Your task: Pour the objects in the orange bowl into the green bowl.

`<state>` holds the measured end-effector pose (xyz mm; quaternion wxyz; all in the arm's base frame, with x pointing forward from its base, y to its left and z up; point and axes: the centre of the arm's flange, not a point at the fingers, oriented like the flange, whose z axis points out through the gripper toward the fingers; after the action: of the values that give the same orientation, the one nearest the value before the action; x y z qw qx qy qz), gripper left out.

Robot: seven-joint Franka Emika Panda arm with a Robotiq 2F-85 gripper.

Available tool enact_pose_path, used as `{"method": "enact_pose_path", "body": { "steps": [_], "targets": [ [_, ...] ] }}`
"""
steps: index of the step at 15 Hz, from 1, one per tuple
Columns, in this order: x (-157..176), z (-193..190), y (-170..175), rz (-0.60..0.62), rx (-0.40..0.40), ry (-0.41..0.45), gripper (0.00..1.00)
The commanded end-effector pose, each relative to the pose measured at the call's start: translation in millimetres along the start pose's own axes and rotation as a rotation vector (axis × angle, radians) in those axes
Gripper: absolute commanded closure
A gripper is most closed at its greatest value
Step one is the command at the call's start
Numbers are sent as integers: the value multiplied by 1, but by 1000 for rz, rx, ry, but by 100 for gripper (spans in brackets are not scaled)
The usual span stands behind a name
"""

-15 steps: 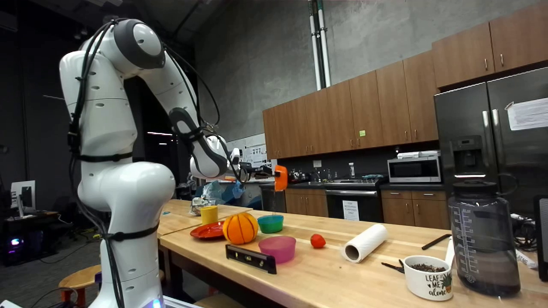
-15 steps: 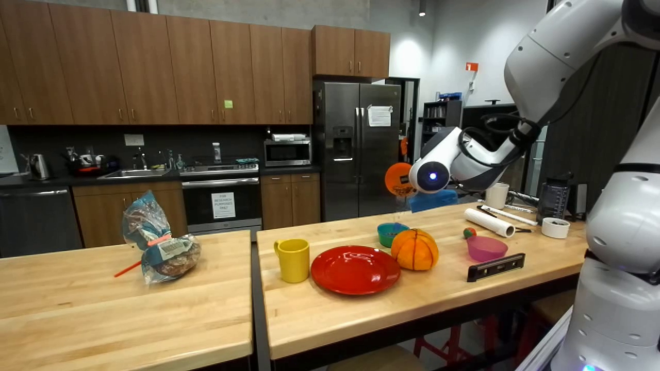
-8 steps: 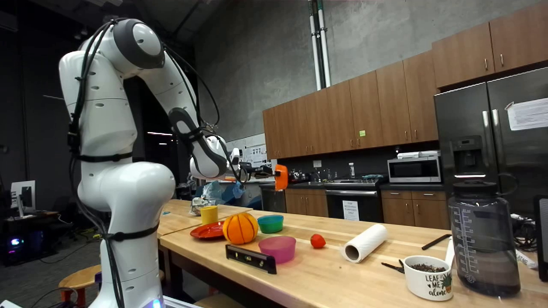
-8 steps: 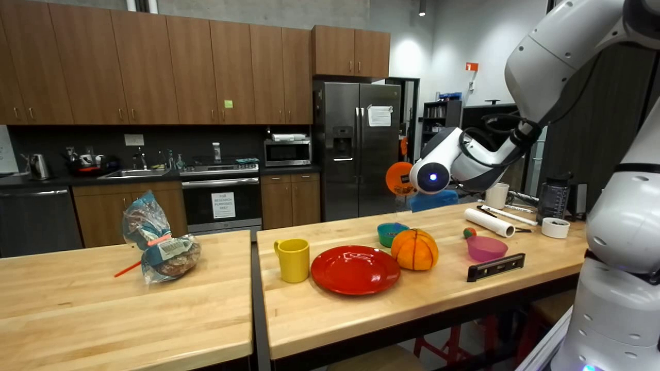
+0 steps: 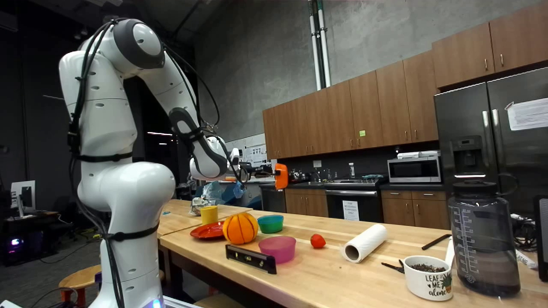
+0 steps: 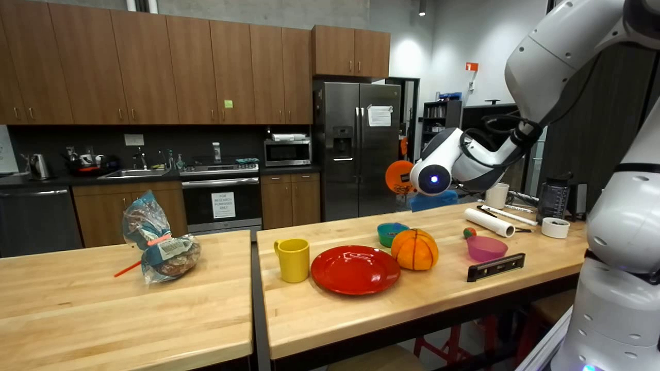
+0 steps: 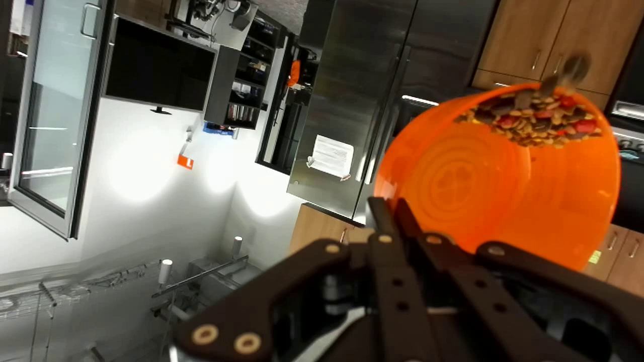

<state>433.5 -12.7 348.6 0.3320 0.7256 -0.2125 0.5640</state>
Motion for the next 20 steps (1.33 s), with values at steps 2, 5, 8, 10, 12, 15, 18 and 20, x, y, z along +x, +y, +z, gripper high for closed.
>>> {"method": "enact_pose_path", "body": {
  "steps": [2, 5, 8, 10, 12, 15, 18, 20],
  "targets": [
    [2, -9, 5, 23, 8, 48, 99],
    [2, -11, 5, 31, 7, 58, 99],
    [2, -14, 4, 38, 5, 67, 99],
    [2, -16, 4, 49, 5, 76, 99],
    [2, -17, 3, 51, 5, 80, 99],
    [2, -21, 3, 59, 3, 85, 99],
    [1, -25, 2, 62, 1, 96, 99],
    [1, -27, 2, 66, -5, 104, 99]
  ]
}}
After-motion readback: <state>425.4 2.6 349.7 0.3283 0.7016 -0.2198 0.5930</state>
